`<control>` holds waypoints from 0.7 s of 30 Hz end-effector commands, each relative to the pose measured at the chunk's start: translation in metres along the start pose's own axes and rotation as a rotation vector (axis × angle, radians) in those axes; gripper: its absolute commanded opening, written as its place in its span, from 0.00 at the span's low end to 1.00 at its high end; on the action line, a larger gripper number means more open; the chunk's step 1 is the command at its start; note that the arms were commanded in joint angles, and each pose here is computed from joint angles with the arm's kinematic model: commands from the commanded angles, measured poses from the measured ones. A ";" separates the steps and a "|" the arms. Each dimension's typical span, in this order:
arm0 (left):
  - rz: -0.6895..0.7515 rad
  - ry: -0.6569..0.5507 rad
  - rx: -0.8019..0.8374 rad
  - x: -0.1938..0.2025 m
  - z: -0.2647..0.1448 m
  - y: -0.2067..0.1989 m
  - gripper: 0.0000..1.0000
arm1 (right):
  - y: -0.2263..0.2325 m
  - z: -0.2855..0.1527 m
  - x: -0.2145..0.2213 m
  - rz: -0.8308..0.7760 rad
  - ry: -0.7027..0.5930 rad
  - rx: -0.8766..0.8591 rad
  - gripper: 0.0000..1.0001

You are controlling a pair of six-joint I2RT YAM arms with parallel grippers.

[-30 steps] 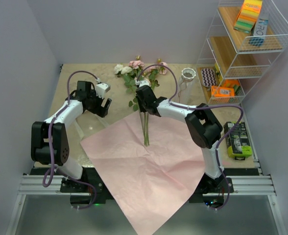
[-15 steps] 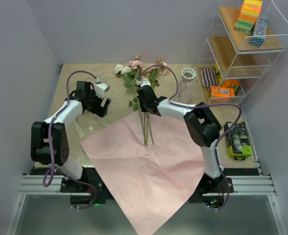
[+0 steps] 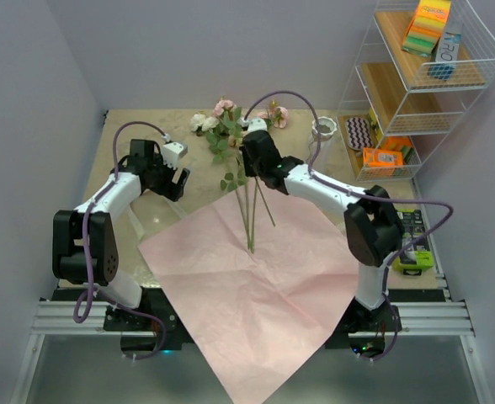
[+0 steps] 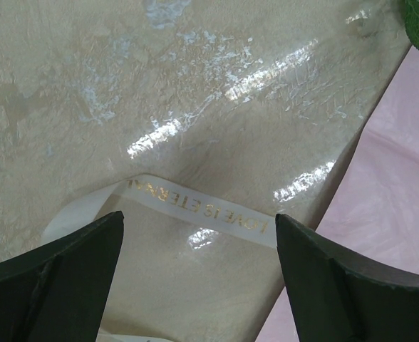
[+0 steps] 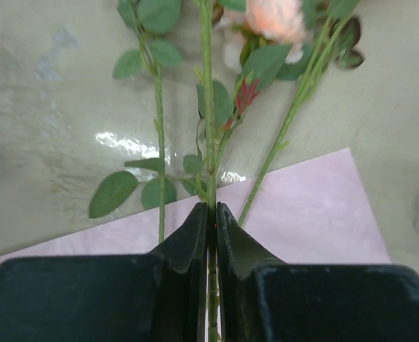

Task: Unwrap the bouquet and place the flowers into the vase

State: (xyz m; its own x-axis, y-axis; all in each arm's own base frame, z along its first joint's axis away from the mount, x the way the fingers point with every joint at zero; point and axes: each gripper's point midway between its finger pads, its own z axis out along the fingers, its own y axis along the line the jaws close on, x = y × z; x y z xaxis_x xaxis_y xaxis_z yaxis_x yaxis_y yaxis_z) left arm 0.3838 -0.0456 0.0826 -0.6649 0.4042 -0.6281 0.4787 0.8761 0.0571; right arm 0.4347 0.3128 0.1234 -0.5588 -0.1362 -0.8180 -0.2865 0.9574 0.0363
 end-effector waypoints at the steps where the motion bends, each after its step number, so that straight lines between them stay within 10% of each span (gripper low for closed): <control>1: 0.019 -0.065 -0.017 -0.019 -0.011 0.006 0.92 | -0.010 -0.060 -0.096 0.026 -0.246 0.007 0.00; 10: 0.002 -0.054 -0.007 -0.015 -0.007 0.007 0.91 | -0.022 -0.132 -0.182 0.060 -0.455 -0.015 0.00; 21: -0.001 -0.058 0.004 -0.012 -0.005 0.006 0.91 | -0.025 -0.110 -0.032 0.048 -0.227 -0.060 0.00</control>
State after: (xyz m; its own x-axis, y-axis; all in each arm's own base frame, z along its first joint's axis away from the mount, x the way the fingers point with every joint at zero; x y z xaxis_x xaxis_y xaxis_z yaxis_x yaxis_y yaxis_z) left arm 0.3839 -0.0432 0.0829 -0.6674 0.3924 -0.6329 0.4749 0.8789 0.0441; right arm 0.4005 0.2649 0.2499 -0.3347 -0.0152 -0.9422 -0.2821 0.9556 0.0848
